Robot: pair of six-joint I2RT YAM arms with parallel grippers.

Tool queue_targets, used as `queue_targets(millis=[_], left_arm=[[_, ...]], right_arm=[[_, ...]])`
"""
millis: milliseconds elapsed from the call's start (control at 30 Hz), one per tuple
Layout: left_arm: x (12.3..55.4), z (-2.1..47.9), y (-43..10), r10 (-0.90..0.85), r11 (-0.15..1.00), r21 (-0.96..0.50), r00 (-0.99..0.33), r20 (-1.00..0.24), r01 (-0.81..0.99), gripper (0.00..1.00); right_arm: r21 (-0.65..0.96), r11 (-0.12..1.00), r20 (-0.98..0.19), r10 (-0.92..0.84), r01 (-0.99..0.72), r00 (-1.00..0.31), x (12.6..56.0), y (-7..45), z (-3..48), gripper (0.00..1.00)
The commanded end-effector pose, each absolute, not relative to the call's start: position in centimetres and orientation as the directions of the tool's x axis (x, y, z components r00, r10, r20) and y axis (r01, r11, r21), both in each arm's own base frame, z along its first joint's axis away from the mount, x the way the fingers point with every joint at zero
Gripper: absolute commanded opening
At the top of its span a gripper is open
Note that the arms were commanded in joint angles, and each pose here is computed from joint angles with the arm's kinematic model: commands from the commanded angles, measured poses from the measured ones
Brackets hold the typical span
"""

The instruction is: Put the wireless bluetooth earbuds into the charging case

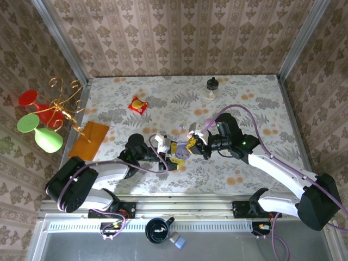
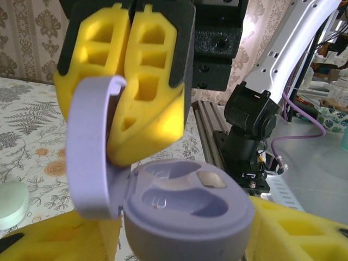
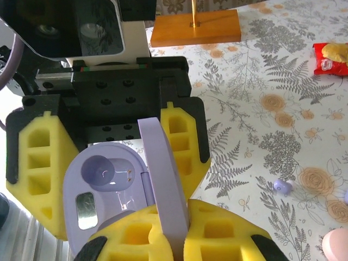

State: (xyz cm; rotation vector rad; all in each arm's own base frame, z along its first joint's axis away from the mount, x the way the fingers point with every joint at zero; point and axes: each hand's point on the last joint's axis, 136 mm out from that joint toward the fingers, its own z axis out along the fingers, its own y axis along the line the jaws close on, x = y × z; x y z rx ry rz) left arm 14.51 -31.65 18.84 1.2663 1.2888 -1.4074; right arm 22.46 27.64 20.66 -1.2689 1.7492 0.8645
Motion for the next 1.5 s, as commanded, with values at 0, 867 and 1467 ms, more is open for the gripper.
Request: queue_targets(millis=[0,867,1467], left_arm=[[14.7,20.3,-32.1,0.024,-0.148,-0.103,-0.101,-0.995,0.984,0.59],[16.8,19.7,-30.8,0.013,-0.040,-0.120,-0.119,-0.993,0.992,0.29],[25.0,21.3,-23.4,-0.113,0.349,-0.074,-0.037,-0.993,0.934,0.29]], right_arm=[[0.057,0.266,-0.895,-0.414,-0.962,-0.168,22.9,28.1,21.2,0.00],[0.048,0.390,-0.951,-0.264,-0.920,-0.161,24.0,26.7,24.9,0.65],[0.279,0.881,-0.738,-0.058,-0.382,-0.672,34.8,22.9,16.7,0.62]])
